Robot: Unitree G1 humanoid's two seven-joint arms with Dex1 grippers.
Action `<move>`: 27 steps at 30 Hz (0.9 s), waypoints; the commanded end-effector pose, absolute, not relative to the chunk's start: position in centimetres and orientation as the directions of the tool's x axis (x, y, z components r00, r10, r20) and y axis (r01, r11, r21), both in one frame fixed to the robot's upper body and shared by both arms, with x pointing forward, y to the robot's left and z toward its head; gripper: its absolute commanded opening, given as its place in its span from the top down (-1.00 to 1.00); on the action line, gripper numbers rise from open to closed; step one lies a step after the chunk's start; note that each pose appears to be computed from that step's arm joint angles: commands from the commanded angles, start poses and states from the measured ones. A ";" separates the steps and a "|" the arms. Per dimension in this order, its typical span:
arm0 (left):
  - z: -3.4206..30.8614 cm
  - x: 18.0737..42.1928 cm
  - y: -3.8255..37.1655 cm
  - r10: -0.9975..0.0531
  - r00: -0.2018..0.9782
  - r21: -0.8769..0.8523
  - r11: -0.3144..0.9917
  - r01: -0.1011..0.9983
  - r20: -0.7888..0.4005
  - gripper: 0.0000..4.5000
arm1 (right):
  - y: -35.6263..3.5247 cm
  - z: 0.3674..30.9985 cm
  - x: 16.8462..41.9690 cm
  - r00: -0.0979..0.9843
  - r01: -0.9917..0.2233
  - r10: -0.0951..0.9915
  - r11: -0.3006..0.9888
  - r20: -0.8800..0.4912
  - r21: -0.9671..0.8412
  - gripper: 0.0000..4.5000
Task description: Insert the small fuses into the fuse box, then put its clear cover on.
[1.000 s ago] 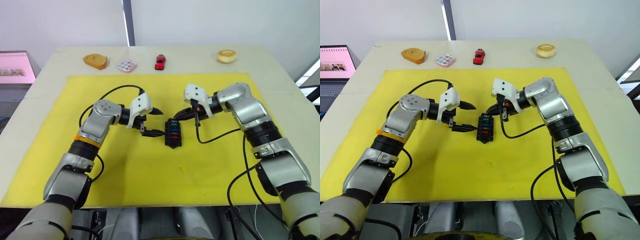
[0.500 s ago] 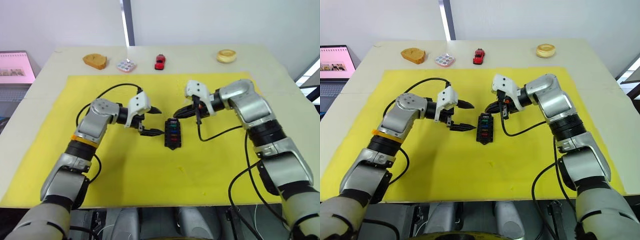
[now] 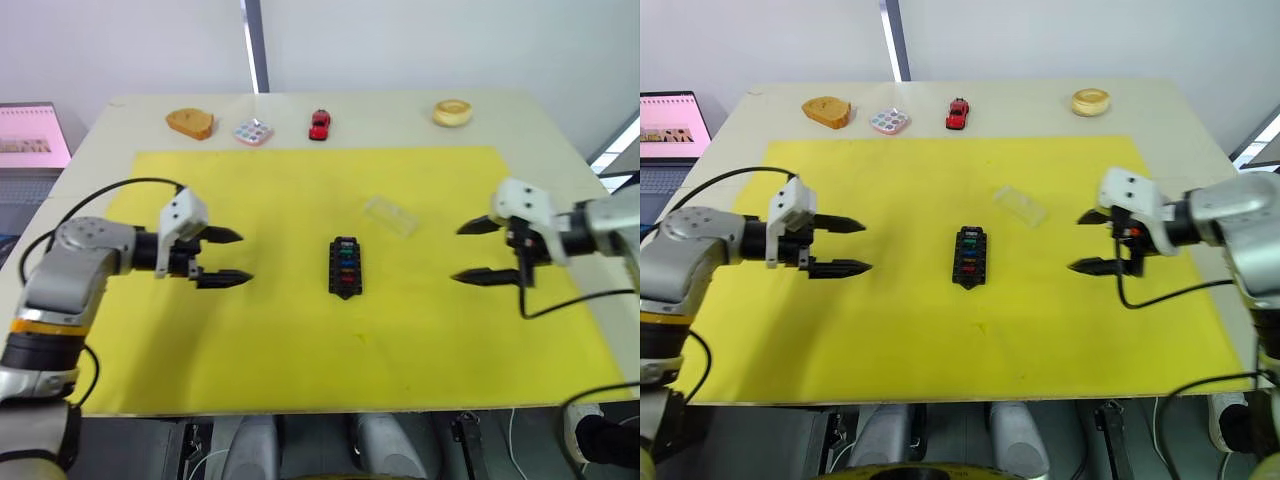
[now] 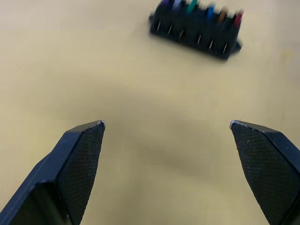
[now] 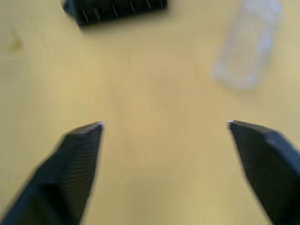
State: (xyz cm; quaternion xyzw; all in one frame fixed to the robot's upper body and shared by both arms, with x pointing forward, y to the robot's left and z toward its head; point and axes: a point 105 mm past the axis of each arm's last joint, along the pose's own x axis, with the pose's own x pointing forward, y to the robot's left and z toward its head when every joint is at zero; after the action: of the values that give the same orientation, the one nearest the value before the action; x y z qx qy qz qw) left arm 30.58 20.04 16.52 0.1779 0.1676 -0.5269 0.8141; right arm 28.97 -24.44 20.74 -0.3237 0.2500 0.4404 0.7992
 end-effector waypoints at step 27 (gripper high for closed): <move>18.8 29.1 14.3 -0.894 0.334 0.125 0.310 0.943 -0.299 -1.00 | -20.5 24.2 31.6 0.610 -0.793 0.603 0.454 -0.514 -0.407 -0.99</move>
State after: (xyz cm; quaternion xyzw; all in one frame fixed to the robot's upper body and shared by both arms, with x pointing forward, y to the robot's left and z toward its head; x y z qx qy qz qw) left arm 29.79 15.79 18.51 0.1393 0.1021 -0.5570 0.8123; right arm 31.08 -20.71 23.24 -0.3098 0.1657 0.4297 0.8318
